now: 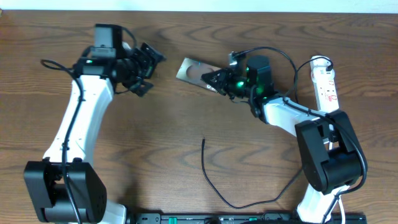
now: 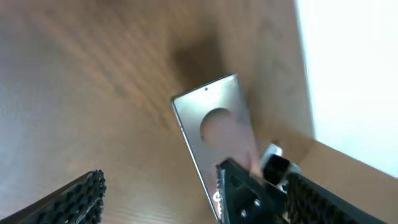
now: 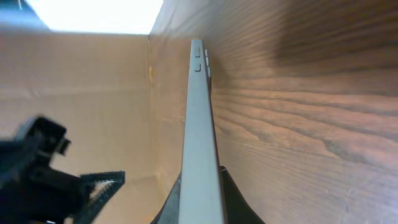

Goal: Plug charger to phone and switch on socket

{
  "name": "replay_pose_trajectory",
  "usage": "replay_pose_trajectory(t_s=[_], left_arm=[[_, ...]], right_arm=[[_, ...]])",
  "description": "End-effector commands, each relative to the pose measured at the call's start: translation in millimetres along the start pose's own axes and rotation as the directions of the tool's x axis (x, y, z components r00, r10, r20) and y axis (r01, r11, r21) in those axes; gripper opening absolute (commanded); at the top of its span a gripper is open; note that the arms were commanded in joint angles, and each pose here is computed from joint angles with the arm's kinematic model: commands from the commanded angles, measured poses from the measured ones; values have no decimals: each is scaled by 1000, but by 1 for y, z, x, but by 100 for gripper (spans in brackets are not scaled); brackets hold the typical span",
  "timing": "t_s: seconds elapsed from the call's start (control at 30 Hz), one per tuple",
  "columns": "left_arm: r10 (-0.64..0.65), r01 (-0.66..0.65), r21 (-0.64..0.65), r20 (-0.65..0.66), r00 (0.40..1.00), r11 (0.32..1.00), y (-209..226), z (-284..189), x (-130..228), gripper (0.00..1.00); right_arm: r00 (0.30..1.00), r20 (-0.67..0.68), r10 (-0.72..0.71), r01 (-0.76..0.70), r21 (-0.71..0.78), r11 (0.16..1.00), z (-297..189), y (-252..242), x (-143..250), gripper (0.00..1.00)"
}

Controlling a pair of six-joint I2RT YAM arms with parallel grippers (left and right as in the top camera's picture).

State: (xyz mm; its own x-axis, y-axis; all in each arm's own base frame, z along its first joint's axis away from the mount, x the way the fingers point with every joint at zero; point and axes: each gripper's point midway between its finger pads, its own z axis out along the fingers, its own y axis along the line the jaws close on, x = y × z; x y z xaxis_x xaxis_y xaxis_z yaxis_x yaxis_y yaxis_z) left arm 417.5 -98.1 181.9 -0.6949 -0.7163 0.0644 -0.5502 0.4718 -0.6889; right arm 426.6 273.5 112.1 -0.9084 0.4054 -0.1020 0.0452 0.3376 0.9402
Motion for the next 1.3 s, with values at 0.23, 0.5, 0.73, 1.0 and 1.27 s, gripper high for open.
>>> replay_pose_trajectory(t_s=[0.23,0.5,0.73,1.0,1.27], left_arm=[[61,-37,324,-64,996,945,6,16,-9,90],[-42,62,446,-54,998,893,4,22,-14,89],[-95,94,443,-21,995,891,6,23,-23,90],[-54,27,415,54,997,910,2,35,-18,90],[-57,23,404,73,996,914,1,39,-16,90]], right_arm=[[897,30,441,-432,-152,889,-4,36,-24,1],[869,21,495,-485,-168,858,14,49,-5,1],[903,-7,431,-420,-233,877,29,78,19,1],[891,-27,453,-446,-234,864,44,88,45,1],[871,-48,489,-485,-240,841,46,92,50,1]])
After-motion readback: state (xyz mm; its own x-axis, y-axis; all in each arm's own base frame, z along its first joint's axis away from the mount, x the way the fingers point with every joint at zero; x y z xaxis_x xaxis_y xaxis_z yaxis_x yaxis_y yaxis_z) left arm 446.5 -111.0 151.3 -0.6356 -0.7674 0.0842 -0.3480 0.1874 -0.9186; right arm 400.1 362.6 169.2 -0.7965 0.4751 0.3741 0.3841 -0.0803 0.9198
